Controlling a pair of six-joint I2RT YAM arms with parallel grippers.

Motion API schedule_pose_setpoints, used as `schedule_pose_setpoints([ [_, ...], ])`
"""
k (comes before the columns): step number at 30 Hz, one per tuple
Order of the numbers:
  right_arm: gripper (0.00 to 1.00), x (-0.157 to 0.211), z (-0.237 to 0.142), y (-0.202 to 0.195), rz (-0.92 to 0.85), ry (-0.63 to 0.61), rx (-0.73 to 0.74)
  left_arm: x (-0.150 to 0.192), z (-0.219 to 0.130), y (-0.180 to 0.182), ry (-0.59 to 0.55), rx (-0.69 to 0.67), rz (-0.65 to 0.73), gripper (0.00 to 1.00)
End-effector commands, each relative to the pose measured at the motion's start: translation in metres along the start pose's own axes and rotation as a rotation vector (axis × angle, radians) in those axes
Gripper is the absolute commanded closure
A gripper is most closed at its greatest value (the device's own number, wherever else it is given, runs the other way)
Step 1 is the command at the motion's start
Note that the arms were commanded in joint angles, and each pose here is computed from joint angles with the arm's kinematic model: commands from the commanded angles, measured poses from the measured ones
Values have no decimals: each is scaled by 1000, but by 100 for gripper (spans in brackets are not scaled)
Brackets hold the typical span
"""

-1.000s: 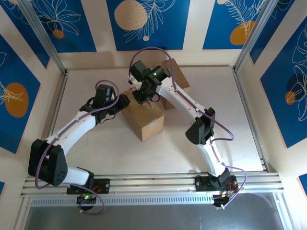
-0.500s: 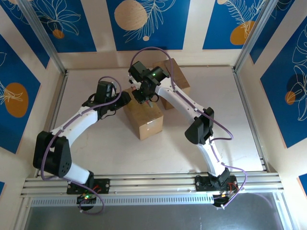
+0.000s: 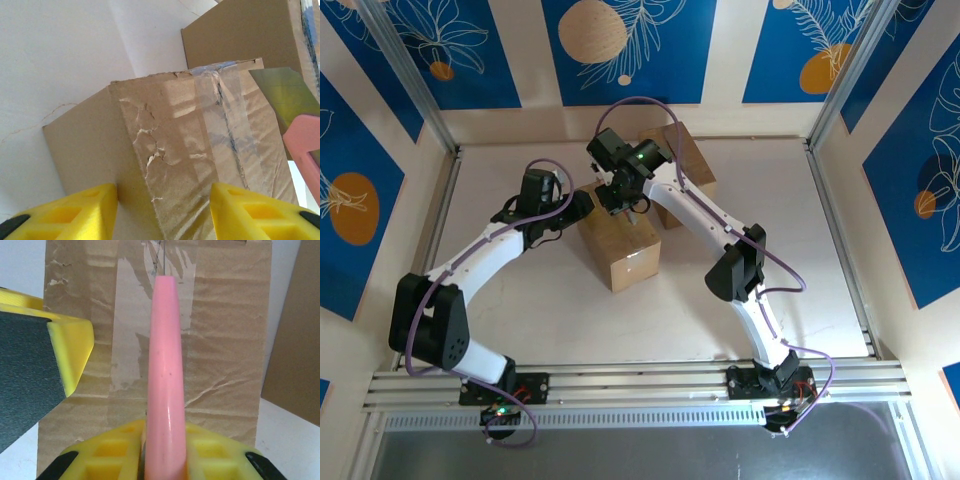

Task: Unpack the express box

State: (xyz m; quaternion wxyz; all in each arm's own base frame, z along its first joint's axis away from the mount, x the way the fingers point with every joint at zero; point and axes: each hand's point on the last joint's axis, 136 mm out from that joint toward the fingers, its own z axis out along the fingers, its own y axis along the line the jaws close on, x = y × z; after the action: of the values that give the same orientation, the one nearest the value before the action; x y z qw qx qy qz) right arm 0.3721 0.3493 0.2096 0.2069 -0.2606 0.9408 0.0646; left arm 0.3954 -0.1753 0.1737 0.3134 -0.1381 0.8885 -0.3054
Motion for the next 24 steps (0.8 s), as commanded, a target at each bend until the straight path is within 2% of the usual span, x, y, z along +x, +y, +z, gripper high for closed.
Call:
schedule_pose_setpoints([
  [1,100,-5,1,6,16,-18,-11,-2,-7,-3,-12,35,9,48],
  [24,100,-7,21,7,29,4,-4,1,-14,-3,-22,50,5,51],
])
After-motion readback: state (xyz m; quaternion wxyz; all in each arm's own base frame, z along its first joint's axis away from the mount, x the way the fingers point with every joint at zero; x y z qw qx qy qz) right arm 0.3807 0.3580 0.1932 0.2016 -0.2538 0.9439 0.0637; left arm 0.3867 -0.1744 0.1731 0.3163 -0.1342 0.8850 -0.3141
